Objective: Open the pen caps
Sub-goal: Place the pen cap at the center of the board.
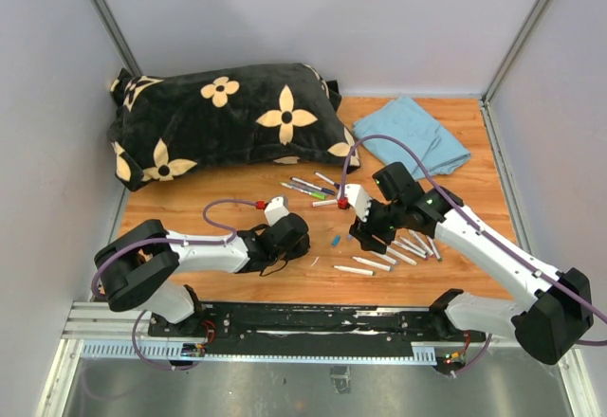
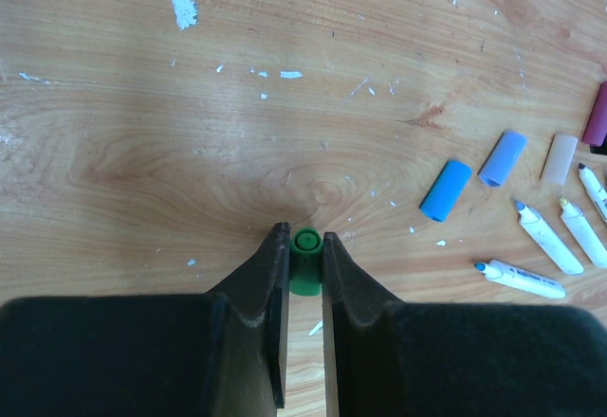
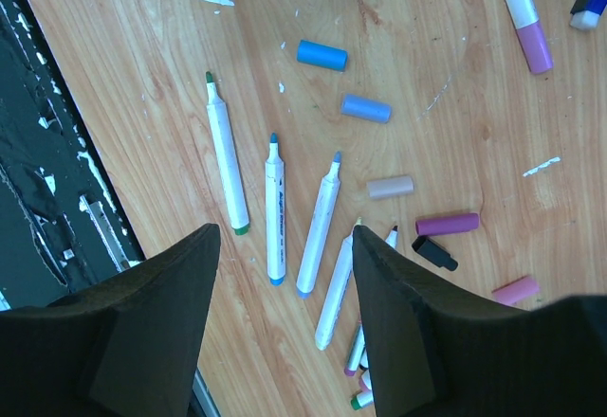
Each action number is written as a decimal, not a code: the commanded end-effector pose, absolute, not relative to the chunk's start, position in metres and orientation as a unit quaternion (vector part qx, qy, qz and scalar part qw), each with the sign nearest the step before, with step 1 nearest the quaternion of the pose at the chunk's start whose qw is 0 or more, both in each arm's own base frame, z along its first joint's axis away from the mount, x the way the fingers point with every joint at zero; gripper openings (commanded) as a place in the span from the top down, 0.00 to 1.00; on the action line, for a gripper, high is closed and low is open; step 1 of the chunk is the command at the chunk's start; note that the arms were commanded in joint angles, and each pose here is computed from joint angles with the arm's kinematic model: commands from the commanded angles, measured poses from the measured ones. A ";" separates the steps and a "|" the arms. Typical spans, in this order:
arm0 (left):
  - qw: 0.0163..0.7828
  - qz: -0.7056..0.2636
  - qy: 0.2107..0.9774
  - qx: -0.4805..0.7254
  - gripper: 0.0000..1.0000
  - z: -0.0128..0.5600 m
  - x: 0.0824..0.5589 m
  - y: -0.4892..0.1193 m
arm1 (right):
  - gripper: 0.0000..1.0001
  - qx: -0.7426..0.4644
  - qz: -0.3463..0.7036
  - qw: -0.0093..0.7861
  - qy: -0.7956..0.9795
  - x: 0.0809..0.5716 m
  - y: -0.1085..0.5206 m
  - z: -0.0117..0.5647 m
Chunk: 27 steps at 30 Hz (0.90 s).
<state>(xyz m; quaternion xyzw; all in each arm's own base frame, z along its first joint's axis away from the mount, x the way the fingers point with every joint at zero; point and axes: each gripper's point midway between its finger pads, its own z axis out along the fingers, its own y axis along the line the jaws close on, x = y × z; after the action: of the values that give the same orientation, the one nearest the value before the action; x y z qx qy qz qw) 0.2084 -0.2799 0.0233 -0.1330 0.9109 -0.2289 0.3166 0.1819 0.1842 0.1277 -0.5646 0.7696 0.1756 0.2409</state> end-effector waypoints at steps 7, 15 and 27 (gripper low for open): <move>0.328 -0.216 0.910 -0.134 0.90 0.024 0.212 -0.279 | 0.40 -0.560 0.178 0.240 0.773 0.179 0.176 0.128; 0.330 -0.210 0.910 -0.136 0.83 0.023 0.212 -0.276 | 0.40 -0.559 0.180 0.241 0.772 0.179 0.176 0.129; 0.340 -0.205 0.907 -0.140 0.80 0.031 0.216 -0.274 | 0.40 -0.558 0.182 0.242 0.773 0.179 0.175 0.129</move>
<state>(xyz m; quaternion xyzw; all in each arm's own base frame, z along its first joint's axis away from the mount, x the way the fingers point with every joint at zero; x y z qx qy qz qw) 0.2111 -0.2752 0.0231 -0.1367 0.9107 -0.2161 0.3243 0.1815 0.1844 0.1313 -0.5651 0.7666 0.1777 0.2479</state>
